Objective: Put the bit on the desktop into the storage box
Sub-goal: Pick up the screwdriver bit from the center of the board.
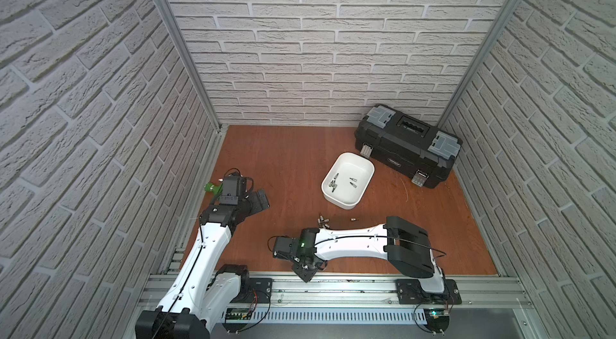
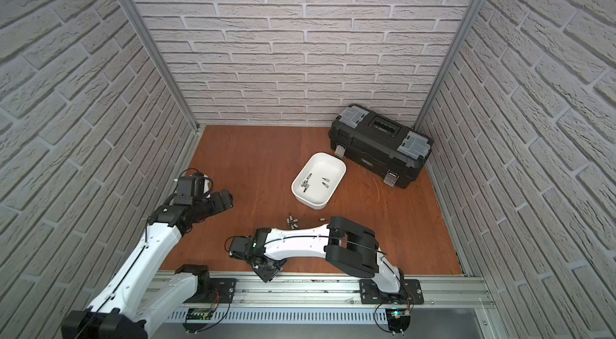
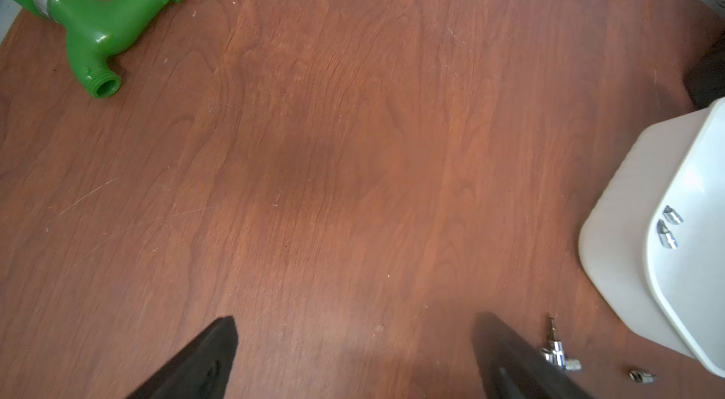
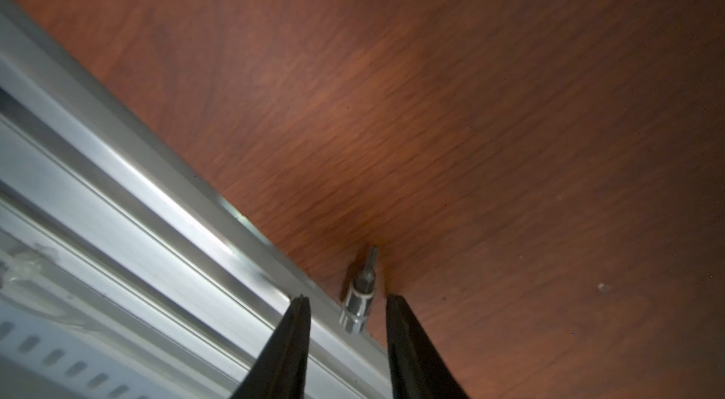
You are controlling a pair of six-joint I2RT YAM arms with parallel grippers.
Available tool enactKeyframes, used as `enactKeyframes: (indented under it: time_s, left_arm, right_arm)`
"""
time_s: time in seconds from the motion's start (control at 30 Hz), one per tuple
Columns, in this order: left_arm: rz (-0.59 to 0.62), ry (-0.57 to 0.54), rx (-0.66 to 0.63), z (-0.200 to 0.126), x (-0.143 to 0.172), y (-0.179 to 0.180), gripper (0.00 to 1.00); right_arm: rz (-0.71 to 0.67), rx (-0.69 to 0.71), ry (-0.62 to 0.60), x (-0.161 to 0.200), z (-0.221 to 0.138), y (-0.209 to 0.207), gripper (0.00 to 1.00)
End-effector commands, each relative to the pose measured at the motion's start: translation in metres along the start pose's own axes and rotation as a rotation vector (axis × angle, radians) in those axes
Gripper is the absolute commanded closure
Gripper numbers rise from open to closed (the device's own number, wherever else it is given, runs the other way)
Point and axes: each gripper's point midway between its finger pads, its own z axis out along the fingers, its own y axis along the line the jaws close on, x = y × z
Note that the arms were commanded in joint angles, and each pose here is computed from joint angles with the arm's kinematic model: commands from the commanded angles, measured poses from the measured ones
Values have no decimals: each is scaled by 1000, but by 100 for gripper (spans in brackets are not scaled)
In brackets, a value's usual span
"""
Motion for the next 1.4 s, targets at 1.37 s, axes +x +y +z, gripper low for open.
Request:
enactKeyframes:
  time_s: [1.37]
  left_arm:
    - [28,57,165,8,11,-27,2]
  right_arm:
    - [199,64,-304,-60,-110,-165,86]
